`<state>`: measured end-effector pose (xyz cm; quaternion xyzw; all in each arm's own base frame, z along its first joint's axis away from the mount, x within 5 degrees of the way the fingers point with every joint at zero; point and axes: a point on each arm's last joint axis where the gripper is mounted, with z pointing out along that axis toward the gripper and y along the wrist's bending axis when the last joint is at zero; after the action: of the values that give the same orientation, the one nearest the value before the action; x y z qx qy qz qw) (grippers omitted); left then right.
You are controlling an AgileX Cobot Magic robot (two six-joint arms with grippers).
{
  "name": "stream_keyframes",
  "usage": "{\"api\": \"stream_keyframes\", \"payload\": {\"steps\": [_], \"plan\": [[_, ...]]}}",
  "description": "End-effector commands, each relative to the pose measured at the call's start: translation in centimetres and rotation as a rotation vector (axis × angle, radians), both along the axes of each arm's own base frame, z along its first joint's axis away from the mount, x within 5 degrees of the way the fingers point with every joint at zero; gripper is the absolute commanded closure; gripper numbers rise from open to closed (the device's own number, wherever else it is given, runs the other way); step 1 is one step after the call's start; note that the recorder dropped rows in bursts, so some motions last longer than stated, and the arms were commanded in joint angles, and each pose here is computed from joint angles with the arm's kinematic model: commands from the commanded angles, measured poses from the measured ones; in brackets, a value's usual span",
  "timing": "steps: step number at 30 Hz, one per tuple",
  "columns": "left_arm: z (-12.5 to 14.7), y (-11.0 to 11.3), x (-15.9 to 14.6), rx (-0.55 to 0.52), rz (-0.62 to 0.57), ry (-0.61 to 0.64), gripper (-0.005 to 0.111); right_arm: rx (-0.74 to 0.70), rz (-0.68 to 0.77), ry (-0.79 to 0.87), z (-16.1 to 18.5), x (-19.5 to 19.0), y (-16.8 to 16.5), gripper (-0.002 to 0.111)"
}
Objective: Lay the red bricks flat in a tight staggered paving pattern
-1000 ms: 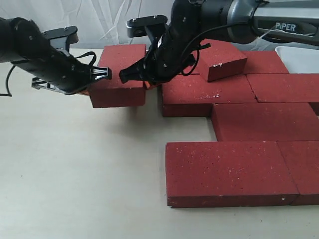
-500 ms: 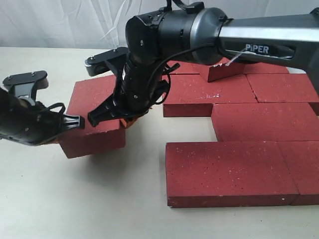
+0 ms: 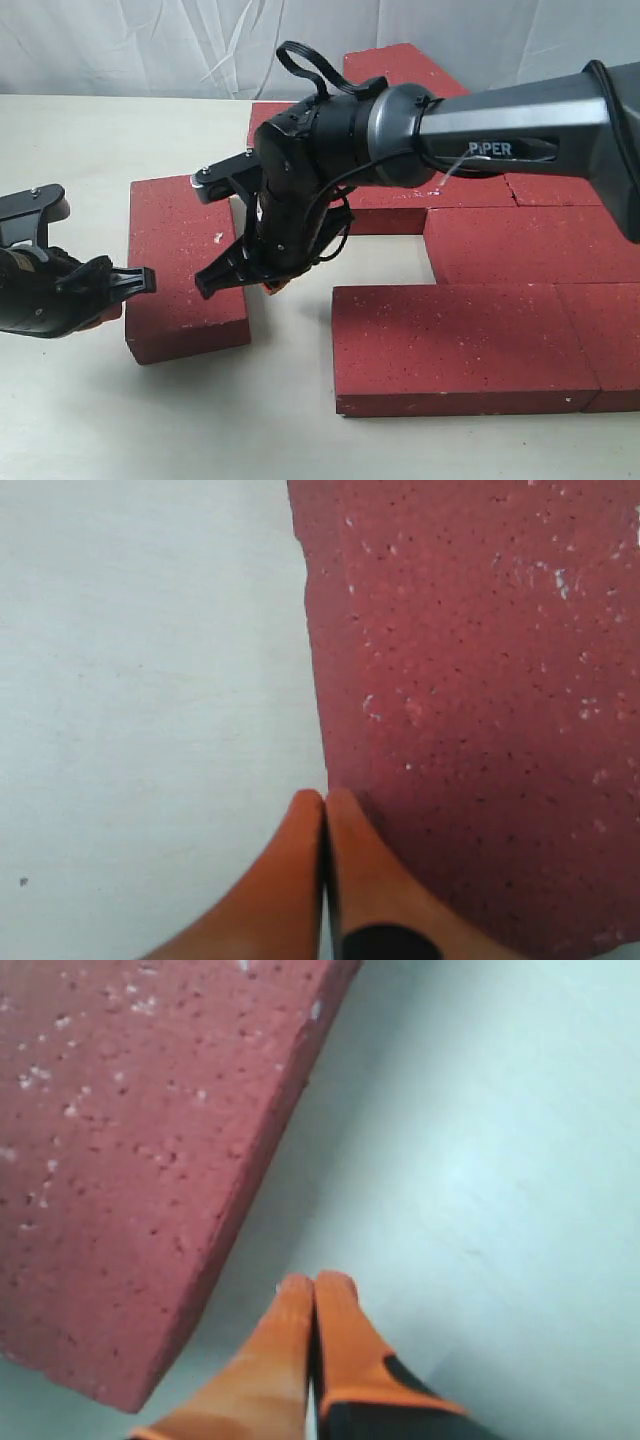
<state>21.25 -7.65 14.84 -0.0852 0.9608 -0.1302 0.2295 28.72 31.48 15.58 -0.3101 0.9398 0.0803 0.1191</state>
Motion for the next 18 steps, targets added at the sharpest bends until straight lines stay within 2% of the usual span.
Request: {"api": "stream_keyframes", "payload": {"steps": [1, 3, 5, 7, 11, 14, 18], "plan": [[0.2, 0.6, 0.3, -0.008, 0.041, -0.03, 0.107, 0.016, -0.011, -0.076, 2.7, 0.1, -0.6, 0.109], [0.2, 2.0, 0.5, 0.014, 0.065, 0.006, 0.107, 0.021, -0.012, -0.082, 4.3, -0.3, -1.0, 0.109], [0.8, 3.3, 1.0, 0.078, 0.023, 0.074, 0.107, 0.019, 0.004, -0.087, 5.2, -0.6, -1.2, 0.109], [2.1, 3.9, 2.2, 0.064, 0.05, 0.085, 0.107, 0.046, 0.006, -0.067, 5.4, -0.8, -1.0, 0.109], [5.3, 3.9, 4.6, 0.113, -0.035, 0.02, 0.107, 0.131, 0.025, 0.016, 5.3, -1.7, -0.1, 0.109], [8.2, 4.3, 6.1, 0.235, -0.122, 0.014, 0.107, 0.148, 0.121, 0.07, 4.7, -3.4, 1.4, 0.109], [8.1, 4.2, 6.7, 0.23, -0.119, 0.009, 0.107, 0.105, 0.191, 0.093, 3.1, -5.5, 3.1, 0.109]]}}
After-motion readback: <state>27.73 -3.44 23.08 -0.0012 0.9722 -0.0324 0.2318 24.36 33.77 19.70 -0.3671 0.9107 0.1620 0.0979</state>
